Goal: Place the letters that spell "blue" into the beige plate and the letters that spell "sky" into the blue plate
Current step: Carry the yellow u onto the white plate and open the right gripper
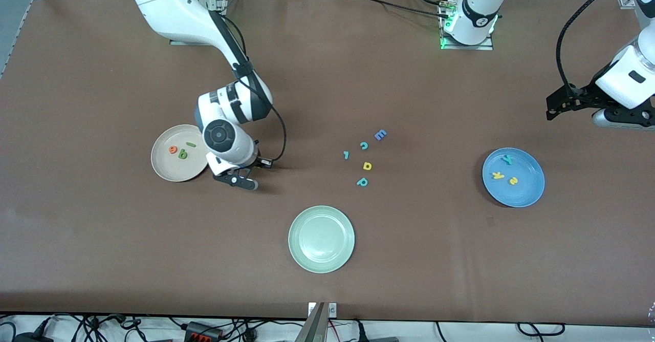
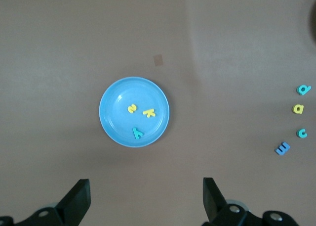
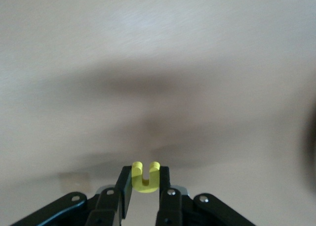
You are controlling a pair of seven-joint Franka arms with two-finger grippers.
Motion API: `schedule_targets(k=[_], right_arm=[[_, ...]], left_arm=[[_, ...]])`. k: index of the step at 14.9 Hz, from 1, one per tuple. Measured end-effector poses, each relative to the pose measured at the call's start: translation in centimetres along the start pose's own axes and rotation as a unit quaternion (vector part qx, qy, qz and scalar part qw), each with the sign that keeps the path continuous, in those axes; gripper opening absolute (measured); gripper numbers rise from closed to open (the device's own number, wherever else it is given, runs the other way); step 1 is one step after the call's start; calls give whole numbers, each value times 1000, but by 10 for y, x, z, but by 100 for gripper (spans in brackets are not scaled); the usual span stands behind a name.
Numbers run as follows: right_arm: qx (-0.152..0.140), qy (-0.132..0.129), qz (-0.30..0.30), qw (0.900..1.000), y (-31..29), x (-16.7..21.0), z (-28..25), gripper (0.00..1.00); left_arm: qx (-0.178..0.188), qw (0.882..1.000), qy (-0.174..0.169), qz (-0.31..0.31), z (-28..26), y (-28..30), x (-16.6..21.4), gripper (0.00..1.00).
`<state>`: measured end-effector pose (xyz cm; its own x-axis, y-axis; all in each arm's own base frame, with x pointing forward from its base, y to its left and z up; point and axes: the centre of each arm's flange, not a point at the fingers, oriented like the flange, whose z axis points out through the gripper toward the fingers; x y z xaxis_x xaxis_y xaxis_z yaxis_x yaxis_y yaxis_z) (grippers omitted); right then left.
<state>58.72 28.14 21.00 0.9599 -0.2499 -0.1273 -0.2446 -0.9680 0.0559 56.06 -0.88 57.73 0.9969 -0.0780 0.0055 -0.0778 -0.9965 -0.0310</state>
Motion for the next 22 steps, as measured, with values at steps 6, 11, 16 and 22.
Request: schedule_targets(k=[6, 11, 16, 22], right_arm=[[-31, -39, -50, 998, 115, 30, -58, 26], [-55, -92, -57, 993, 171, 17, -10, 26], [-61, -103, -55, 991, 177, 12, 6, 41], [-37, -64, -57, 996, 172, 36, -45, 98]], left_arm=[[0, 1000, -7, 6, 0, 7, -1, 100], [0, 1000, -7, 7, -1, 8, -1, 100], [0, 1000, -7, 7, -1, 8, -1, 100], [0, 1000, -7, 7, -1, 8, -1, 100]])
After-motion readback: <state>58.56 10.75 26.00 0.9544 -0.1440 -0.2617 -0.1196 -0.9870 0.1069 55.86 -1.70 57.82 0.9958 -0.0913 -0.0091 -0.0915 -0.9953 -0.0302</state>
